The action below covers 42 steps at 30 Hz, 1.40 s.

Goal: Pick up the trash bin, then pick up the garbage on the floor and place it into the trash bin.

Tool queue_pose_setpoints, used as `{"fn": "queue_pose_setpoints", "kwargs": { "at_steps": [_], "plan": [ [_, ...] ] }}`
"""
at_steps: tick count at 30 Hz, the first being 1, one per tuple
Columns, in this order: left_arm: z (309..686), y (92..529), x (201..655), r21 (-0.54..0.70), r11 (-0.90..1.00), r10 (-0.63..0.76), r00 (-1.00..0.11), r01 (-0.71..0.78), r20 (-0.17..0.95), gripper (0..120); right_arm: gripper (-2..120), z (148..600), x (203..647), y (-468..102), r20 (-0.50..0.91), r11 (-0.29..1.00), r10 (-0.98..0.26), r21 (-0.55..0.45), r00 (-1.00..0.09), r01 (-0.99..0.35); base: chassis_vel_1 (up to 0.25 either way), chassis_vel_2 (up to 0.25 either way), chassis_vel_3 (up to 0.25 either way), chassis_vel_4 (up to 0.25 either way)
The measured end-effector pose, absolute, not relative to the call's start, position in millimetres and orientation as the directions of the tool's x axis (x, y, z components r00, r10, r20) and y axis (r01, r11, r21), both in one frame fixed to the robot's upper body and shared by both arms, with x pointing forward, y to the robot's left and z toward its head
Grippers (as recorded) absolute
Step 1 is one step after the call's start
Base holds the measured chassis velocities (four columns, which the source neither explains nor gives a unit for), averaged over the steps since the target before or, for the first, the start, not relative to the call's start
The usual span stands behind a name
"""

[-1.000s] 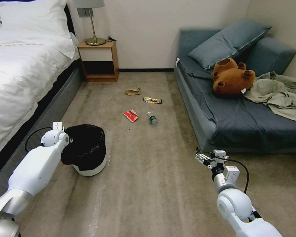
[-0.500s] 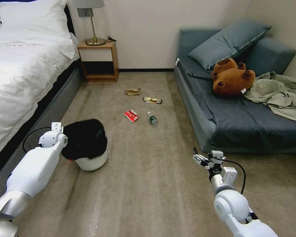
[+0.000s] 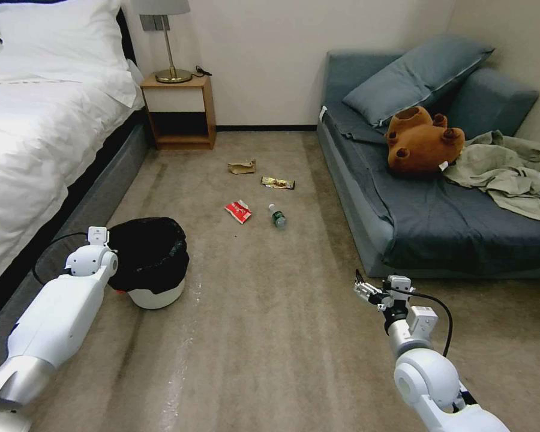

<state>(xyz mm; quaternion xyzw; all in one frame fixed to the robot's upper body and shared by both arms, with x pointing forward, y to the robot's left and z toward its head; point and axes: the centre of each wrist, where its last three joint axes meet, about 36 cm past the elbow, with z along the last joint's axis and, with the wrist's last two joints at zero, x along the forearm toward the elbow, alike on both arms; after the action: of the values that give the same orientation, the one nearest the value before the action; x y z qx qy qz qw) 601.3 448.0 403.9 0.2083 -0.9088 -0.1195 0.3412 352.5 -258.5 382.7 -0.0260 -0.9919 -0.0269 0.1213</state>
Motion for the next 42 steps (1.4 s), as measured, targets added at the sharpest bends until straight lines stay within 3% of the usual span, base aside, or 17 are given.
{"fn": "queue_pose_setpoints", "kwargs": {
  "at_steps": [11,30,42],
  "plan": [
    [444.3,441.4,593.2,0.388,0.878,-0.441,-0.788,-0.28,0.43,5,100,392.9,348.1,-262.1,0.261,0.997,-0.012,0.072,-0.965,0.007,0.0,0.0,0.0,0.0],
    [504.1,430.3,559.1,0.42,0.87,-0.402,-0.865,-0.259,0.299,5,100,407.8,353.1,-275.8,0.21,0.998,-0.055,0.041,-0.976,-0.048,0.0,0.0,0.0,0.0],
    [521.3,423.5,545.7,0.435,0.866,-0.381,-0.888,-0.246,0.257,5,100,394.1,347.5,-270.1,0.229,0.991,-0.132,0.027,-0.965,-0.129,0.0,0.0,0.0,0.0]
  ]
}}
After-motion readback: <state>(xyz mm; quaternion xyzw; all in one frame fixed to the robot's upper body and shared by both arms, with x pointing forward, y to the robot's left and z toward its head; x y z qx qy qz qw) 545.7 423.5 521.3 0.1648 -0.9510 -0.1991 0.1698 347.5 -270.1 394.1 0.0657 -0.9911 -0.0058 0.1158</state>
